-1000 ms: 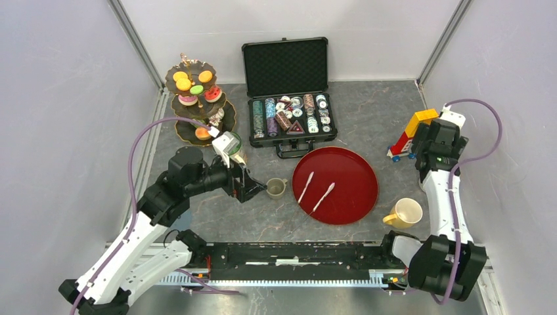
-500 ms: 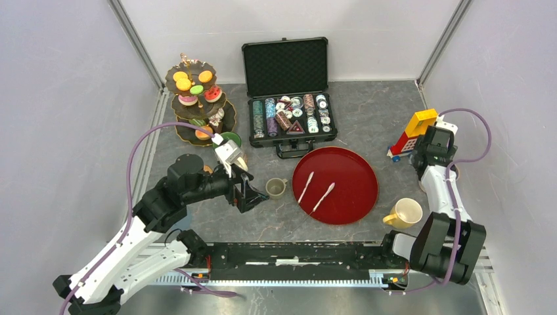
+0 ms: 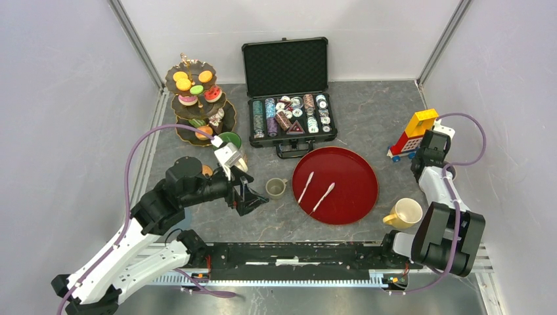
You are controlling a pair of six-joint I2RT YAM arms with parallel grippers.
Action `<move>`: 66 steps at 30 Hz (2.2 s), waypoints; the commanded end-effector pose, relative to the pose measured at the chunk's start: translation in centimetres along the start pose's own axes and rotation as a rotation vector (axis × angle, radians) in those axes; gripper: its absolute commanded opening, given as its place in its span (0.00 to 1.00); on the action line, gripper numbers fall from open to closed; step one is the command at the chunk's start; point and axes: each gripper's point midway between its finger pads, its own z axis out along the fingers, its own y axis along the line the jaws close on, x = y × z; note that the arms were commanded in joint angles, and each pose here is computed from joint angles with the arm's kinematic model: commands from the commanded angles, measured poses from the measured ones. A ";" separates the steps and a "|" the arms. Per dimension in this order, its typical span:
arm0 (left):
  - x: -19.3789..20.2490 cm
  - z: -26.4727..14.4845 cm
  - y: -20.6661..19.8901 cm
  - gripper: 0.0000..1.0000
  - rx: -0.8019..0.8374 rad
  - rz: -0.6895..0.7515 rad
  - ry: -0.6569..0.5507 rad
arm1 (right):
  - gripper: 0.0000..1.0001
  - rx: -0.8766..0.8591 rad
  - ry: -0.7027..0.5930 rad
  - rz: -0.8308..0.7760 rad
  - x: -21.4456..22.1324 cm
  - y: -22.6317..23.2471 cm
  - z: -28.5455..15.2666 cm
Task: Serve the afternoon tea
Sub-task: Pick up the cup at the center of the board.
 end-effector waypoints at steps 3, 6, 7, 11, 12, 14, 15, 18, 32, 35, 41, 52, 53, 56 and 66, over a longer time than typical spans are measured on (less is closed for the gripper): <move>0.2 0.0 0.1 1.00 0.006 0.063 0.006 | 0.17 0.005 -0.031 0.017 -0.3 -0.1 -0.1; 0.2 0.1 0.2 1.00 0.005 0.063 0.008 | 0.07 0.026 -0.052 0.033 -0.3 -0.6 -0.5; 0.3 0.2 0.2 1.00 0.004 0.060 0.013 | 0.05 0.035 -0.059 0.034 -0.4 -0.8 -0.6; 0.7 0.7 0.4 1.00 0.006 0.053 0.038 | 0.00 0.059 -0.108 0.058 -1.2 -1.6 -1.5; 0.8 0.8 0.4 1.00 0.005 0.050 0.044 | 0.00 0.060 -0.121 0.066 -1.4 -1.7 -1.7; 1.1 1.1 0.7 1.00 0.001 0.044 0.059 | 0.00 0.056 -0.142 0.081 -1.7 -1.8 -2.0; 1.1 1.2 0.8 1.00 -0.003 0.042 0.063 | 0.00 0.055 -0.151 0.090 -1.9 -1.8 -2.2; 1.5 1.6 1.2 1.00 -0.020 0.037 0.081 | 0.00 0.069 -0.176 0.124 -2.5 -2.3 -3.0; 3.0 3.2 3.2 1.00 -0.095 0.014 0.155 | 0.00 0.136 -0.432 0.401 -6.5 -7.0 -11.4; 3.1 3.4 3.4 1.00 -0.097 0.011 0.162 | 0.00 0.082 -0.521 0.437 -8.9 -7.7 -14.7; 3.4 3.6 3.9 1.00 -0.117 0.012 0.169 | 0.00 -0.032 -0.694 0.471 -13.7 -9.1 -22.4; 3.5 3.8 5.3 1.00 -0.191 0.023 0.175 | 0.00 -0.824 -0.782 0.419 -19.7 1.8 -31.8; 3.6 3.8 5.5 1.00 -0.202 0.023 0.178 | 0.00 -0.929 -0.764 0.416 -19.6 3.4 -32.3; 3.6 3.8 6.2 1.00 -0.239 0.024 0.186 | 0.00 -1.162 -0.701 0.431 -19.0 7.0 -33.5; 1.2 4.5 5.0 1.00 -0.186 -0.022 0.053 | 0.00 -1.566 -0.431 0.519 -14.8 17.7 -36.5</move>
